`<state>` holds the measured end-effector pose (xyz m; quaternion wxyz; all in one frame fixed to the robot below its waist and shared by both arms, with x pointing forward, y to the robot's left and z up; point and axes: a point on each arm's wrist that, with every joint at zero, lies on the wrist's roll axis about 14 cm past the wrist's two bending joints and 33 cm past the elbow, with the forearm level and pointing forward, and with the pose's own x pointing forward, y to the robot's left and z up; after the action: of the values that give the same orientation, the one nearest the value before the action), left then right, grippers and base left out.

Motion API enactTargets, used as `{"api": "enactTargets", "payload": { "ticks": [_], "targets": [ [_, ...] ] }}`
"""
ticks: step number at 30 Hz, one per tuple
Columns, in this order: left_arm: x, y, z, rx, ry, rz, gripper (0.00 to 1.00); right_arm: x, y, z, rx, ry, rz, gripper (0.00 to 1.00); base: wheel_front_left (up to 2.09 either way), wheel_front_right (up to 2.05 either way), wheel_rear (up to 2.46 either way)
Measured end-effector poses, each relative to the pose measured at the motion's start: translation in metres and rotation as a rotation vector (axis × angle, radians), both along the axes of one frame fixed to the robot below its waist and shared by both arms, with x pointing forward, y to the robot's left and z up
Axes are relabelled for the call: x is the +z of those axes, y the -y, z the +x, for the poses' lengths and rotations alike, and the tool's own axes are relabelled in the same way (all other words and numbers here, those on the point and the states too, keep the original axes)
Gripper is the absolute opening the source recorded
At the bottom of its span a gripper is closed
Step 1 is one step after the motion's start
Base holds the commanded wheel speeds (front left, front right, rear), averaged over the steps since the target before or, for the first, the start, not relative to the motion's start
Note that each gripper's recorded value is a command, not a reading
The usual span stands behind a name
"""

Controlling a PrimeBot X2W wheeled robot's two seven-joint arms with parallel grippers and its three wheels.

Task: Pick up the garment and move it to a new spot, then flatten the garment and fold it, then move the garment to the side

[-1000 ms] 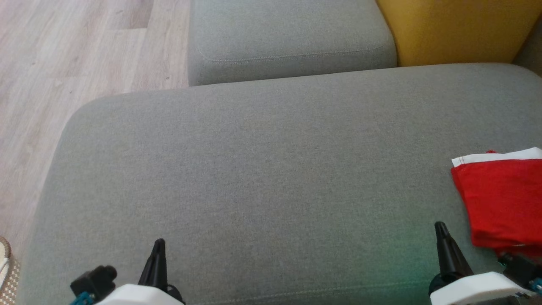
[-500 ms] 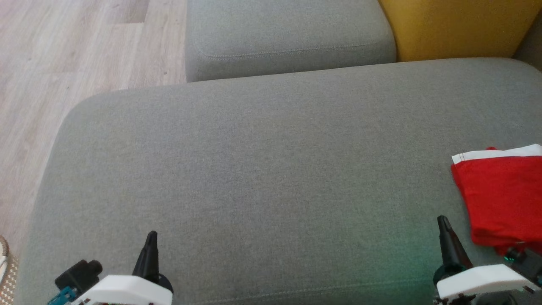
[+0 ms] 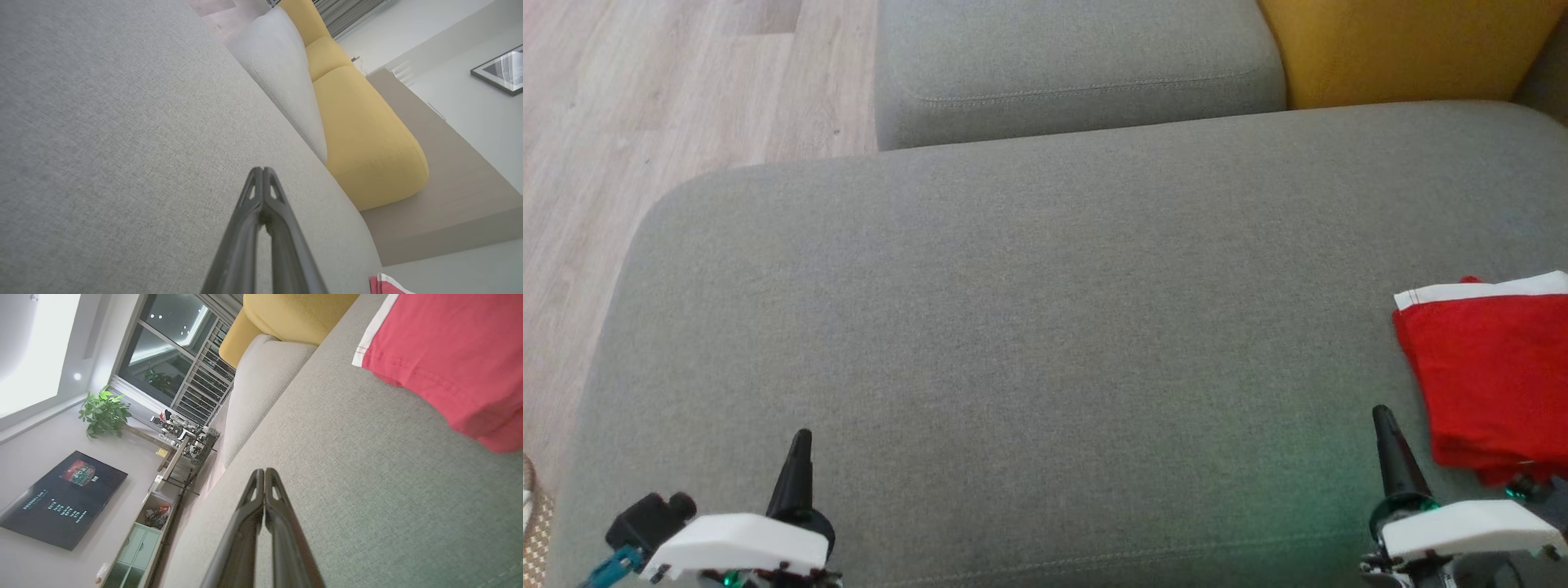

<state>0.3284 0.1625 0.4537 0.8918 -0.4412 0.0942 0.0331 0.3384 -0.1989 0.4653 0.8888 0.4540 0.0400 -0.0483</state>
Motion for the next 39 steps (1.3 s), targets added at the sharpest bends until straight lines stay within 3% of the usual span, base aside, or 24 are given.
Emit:
{"api": "enactTargets", "payload": {
  "ticks": [39],
  "targets": [
    [0.012, -0.016, 0.033, 0.071, 0.033, -0.486, 0.0, 0.009, 0.004, 0.027, -0.038, 0.032, 0.476, 0.0, 0.0, 0.0, 0.0]
  ]
}}
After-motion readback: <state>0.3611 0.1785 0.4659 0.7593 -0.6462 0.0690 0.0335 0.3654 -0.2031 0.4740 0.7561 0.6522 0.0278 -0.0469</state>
